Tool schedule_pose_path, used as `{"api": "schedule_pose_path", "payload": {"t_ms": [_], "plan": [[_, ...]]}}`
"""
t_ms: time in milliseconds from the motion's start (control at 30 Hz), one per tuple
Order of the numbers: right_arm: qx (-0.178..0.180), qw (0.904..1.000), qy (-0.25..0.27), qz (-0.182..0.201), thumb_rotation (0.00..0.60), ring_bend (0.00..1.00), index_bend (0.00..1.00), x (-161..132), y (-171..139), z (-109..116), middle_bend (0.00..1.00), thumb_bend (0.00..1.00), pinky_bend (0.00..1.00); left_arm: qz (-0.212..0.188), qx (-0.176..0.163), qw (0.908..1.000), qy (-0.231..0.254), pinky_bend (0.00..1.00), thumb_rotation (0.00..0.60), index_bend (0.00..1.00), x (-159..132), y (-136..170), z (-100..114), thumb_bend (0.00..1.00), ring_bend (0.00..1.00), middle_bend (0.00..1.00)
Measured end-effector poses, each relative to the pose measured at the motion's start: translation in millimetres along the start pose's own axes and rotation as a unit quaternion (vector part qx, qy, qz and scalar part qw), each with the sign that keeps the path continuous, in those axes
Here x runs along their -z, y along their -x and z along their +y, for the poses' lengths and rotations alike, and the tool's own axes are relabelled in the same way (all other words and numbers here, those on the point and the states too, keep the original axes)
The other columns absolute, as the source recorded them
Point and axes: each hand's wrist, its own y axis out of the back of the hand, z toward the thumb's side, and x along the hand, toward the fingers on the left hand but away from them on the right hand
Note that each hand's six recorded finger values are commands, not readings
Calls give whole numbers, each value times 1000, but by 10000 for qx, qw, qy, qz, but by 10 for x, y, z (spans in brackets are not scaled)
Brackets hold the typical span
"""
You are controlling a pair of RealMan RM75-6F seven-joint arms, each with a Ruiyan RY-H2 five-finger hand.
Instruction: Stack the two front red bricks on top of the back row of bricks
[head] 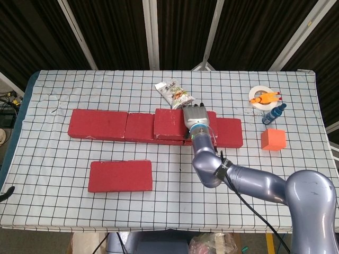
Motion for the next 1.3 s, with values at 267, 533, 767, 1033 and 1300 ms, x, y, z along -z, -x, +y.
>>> {"api": "schedule_pose_path", "payload": {"t_ms": [267, 533, 767, 1033, 1300], "plan": [[-54, 9999, 42, 80, 600, 116, 230, -3, 14, -54, 253, 184, 0, -33, 18, 10000, -42, 74, 600, 77, -26, 12, -19, 0, 0, 0], [-46, 9999, 85, 59, 600, 116, 230, -22, 56, -70, 253, 184, 0, -2, 1, 10000, -39, 74, 600, 77, -11, 10, -12, 0, 0, 0], [-40, 10000, 84, 2, 600, 116, 230, -40, 102, -103, 253, 184, 0, 16, 13, 10000, -47, 74, 600, 77, 2, -5, -15, 0, 0, 0], [-23, 10000, 48, 2, 600, 116, 230, -69, 104, -114, 252, 185, 0, 28, 10, 10000, -40, 74, 600, 77, 13, -10, -10, 0, 0, 0], [-43, 10000, 50, -15, 600, 116, 230, -92, 113, -151, 252, 184, 0, 34, -1, 10000, -32, 74, 600, 77, 19, -6, -3, 0, 0, 0]]}}
